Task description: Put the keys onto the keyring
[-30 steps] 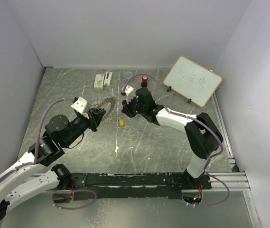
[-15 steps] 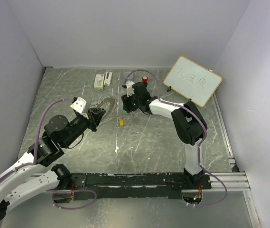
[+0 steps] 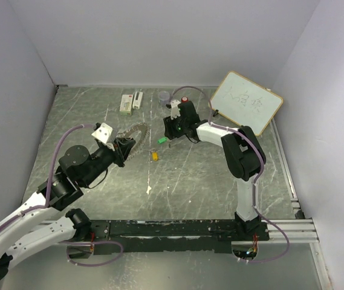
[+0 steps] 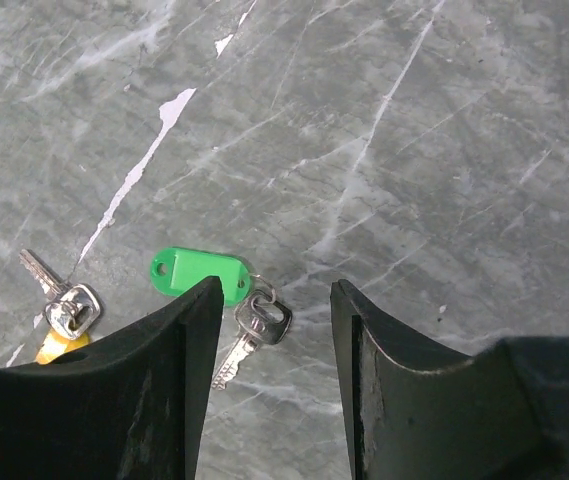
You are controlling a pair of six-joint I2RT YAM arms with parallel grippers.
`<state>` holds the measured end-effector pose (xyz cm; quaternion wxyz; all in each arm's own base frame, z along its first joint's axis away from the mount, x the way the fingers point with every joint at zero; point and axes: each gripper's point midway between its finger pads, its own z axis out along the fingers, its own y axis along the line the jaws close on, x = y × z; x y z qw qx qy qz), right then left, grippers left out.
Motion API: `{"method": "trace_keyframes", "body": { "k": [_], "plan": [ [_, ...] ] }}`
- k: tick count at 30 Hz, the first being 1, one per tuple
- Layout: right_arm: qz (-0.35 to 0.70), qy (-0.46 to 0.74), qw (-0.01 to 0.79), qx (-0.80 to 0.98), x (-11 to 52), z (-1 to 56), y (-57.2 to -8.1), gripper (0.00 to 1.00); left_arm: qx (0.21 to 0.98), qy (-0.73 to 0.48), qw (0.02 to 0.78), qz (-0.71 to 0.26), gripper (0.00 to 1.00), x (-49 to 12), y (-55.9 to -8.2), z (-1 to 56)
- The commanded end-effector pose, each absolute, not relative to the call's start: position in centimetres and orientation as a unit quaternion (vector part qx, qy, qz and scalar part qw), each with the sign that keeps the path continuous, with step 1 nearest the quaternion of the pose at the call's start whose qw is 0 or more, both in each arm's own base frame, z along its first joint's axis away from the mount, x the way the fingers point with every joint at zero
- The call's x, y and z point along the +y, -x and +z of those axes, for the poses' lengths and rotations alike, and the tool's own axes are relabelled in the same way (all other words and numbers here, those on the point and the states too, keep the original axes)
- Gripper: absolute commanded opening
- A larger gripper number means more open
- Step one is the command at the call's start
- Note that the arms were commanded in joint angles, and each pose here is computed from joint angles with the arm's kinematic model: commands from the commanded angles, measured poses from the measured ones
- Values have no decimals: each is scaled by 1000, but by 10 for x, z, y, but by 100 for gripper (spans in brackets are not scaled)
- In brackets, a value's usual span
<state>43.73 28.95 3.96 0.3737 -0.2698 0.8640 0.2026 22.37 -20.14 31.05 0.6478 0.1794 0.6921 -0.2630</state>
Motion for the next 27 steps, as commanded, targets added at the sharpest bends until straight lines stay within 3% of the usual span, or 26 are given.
{"method": "trace_keyframes", "body": {
  "k": [1,19,23,27],
  "plan": [
    [241,267,363,859,285,28,-439,48,668,-164,669,-281,7,-202,-226,336],
    [313,290,328,843,297,14,-422,47,668,-171,667,-281,7,-209,-229,340],
    [314,291,325,843,296,11,-420,43,670,-170,666,-281,7,-209,-230,338],
    [311,290,321,846,295,7,-419,30,670,-169,666,-281,7,-208,-229,338]
  ]
}}
